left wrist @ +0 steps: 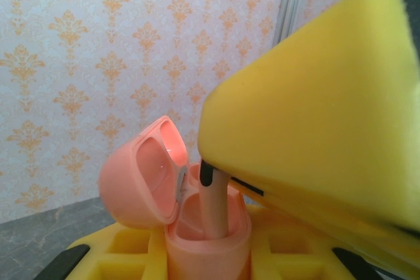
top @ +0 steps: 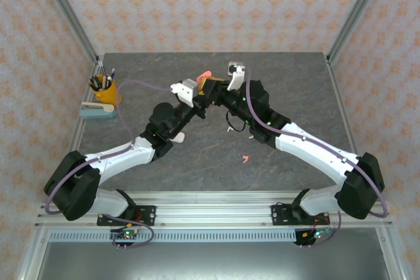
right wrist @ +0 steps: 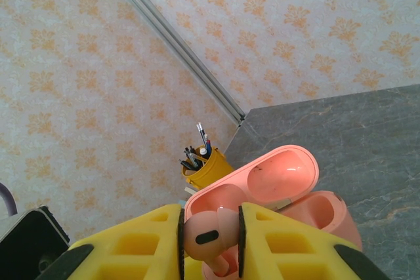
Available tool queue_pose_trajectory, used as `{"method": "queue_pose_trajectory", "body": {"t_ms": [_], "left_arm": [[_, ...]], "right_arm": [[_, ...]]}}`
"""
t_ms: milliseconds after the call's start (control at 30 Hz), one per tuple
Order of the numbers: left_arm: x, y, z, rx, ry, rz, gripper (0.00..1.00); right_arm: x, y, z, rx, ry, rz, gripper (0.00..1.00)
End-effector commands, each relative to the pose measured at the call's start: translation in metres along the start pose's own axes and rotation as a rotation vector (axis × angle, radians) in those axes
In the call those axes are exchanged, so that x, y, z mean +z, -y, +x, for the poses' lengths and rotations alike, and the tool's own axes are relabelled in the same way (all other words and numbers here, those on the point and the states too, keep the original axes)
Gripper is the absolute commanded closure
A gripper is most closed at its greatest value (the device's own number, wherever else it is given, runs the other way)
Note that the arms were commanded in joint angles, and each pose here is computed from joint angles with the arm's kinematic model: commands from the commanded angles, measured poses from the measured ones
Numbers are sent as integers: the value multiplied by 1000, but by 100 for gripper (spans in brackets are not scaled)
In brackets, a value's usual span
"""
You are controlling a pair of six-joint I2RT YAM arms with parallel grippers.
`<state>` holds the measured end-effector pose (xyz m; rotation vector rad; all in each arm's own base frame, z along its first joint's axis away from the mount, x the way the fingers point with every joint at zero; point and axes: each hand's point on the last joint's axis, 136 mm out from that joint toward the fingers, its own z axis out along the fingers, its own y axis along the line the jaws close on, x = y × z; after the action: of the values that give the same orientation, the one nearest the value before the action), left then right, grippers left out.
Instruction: Insert wireless bluetooth earbuds into charging case
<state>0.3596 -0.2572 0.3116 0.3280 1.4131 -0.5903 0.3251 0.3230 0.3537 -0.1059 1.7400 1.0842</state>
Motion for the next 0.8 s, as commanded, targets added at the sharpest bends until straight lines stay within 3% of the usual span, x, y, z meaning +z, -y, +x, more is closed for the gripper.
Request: {"method": "queue_pose_trajectory", "body": {"t_ms": [0,767], "left_arm": [[5,7,-32,1,88,9,100],[4,5,-35,17,89,-3,100]], "right_arm": [[1,-15,24,-1,-76,-71,75],[-2,-9,48,-52,-155,-72,74]]}}
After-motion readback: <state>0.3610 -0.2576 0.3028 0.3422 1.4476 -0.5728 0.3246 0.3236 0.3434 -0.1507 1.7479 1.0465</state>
